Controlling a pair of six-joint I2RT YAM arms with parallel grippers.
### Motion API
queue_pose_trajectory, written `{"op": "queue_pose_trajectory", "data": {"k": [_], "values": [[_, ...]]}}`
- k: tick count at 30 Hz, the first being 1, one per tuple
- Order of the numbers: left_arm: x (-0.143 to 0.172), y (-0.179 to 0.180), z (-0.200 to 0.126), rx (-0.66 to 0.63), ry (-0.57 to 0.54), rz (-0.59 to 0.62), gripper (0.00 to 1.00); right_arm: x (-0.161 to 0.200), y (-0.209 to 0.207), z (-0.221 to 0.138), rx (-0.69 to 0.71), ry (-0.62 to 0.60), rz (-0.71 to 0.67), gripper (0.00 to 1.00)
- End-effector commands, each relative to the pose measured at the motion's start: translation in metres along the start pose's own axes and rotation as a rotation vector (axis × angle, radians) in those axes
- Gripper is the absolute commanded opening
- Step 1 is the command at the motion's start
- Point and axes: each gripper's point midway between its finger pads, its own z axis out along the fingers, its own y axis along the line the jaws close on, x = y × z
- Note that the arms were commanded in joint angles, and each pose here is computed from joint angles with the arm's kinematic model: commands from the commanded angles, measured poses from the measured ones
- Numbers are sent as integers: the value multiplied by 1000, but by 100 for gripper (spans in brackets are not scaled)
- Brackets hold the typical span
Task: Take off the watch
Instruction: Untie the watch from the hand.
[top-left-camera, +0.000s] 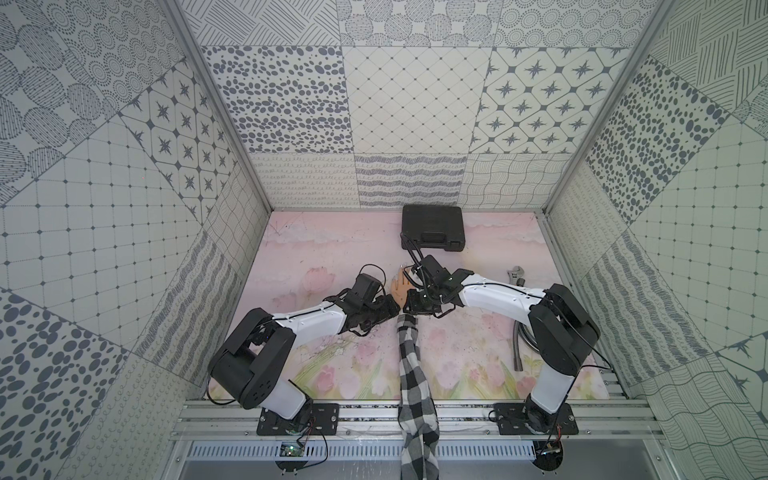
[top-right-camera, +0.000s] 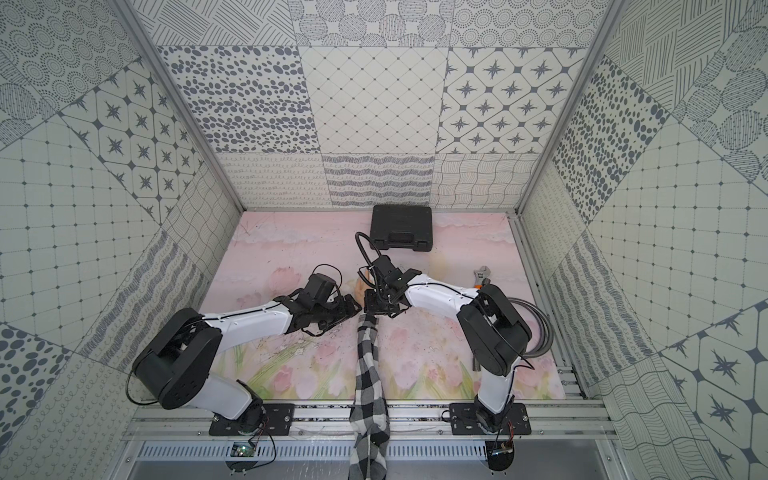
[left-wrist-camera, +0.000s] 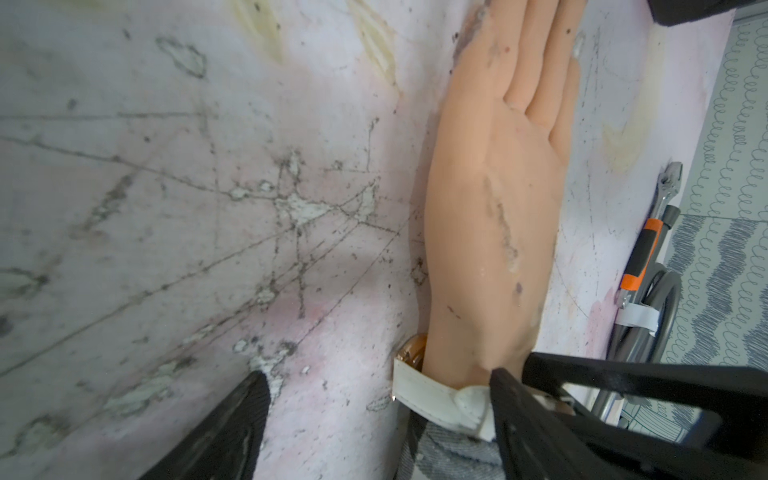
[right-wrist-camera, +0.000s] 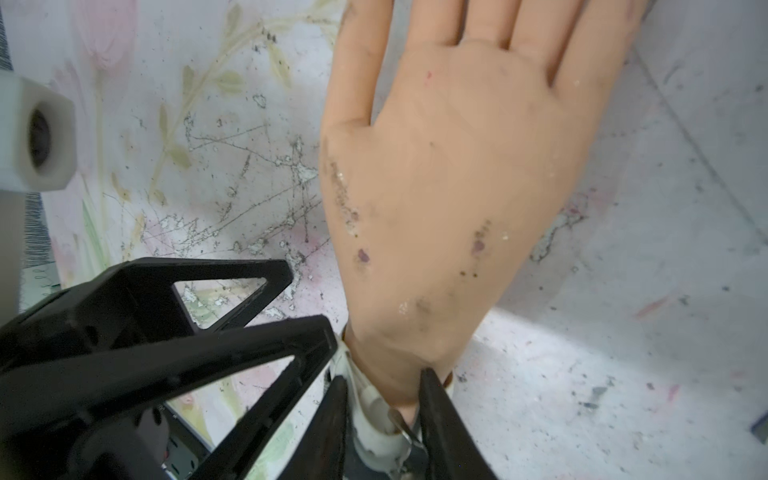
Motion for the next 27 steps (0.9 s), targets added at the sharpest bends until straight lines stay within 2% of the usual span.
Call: {"op": "queue_pose_trajectory", "data": {"k": [1,9,11,12,13,16,22,27], "values": [[28,44,0,-167,87,-15,84,7,-3,8,-84,25,90,31],[33,52,6,-182,102,-17,82,0,3,11,-303,15,230,30],[34,54,7,-187,106,-17,82,0,1,11,-316,13,244,33],[34,54,8,-187,109,-19,82,1,1,10,-313,12,242,39],[35,54,9,-186,108,-18,82,1,-1,8,-297,7,240,48],[35,56,10,-187,108,-23,82,2,-12,2,-225,-13,228,59],[36,57,11,-183,105,-24,82,6,-25,-15,-30,-31,123,60],[36,57,12,-181,105,-25,82,11,-19,-15,44,-23,47,59]]}}
